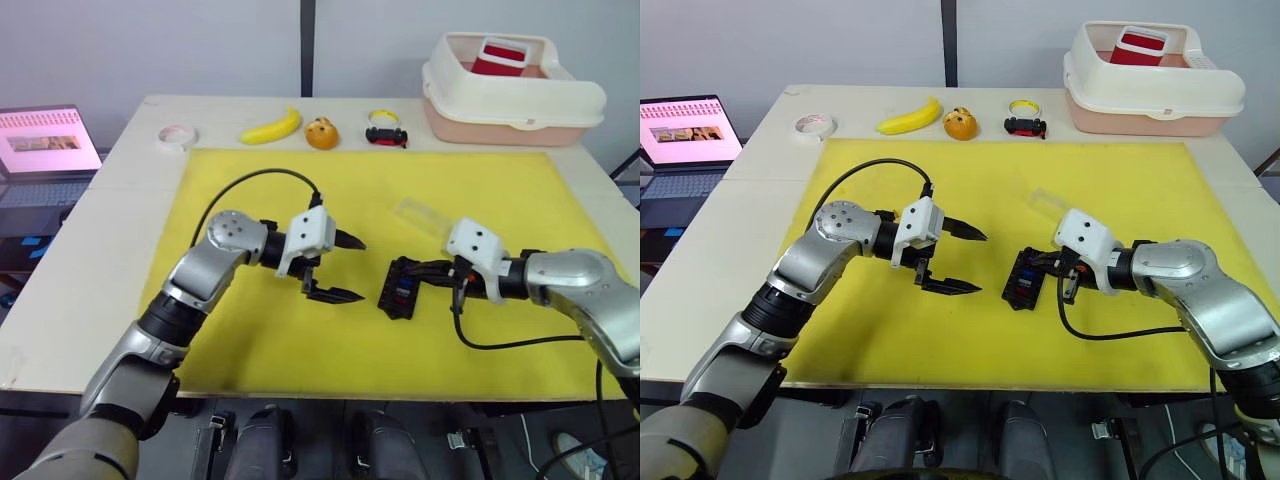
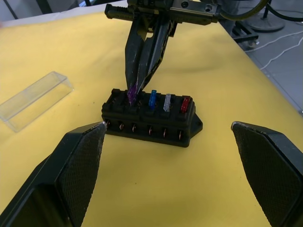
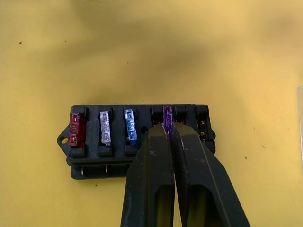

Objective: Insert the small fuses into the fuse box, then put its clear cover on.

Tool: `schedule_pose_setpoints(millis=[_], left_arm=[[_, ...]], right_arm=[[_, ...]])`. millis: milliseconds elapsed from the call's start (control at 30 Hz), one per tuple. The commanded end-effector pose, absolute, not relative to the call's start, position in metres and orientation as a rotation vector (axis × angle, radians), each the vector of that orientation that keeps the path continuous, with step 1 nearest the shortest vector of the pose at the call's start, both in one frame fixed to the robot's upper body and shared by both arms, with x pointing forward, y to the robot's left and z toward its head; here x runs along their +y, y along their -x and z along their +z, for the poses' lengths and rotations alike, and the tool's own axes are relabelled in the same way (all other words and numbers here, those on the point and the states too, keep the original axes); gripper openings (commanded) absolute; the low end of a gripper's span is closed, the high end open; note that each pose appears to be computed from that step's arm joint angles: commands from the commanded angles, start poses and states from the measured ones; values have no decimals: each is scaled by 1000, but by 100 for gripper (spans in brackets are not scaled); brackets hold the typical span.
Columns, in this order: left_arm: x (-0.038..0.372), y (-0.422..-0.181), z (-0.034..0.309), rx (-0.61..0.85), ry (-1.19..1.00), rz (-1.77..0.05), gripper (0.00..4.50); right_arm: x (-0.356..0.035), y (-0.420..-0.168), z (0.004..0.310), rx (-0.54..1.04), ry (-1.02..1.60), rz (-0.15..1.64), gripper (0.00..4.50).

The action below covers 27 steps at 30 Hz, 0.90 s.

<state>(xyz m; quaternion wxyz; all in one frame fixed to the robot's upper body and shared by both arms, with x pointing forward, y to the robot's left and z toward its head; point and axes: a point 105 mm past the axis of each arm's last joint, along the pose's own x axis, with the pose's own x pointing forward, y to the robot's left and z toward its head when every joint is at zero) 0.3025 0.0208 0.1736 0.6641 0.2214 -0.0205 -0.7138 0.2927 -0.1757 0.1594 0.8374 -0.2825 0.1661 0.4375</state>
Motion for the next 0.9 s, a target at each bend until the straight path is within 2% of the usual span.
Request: schedule_pose_setpoints(millis=[33,900], left_arm=[[20,-302,184,-98,-515,-1606,447],[17,-302,180,-95,-511,-1609,447]], right_arm=[[-174,-293,168,312,623,924,0],[-169,-289,172,307,628,948,0]])
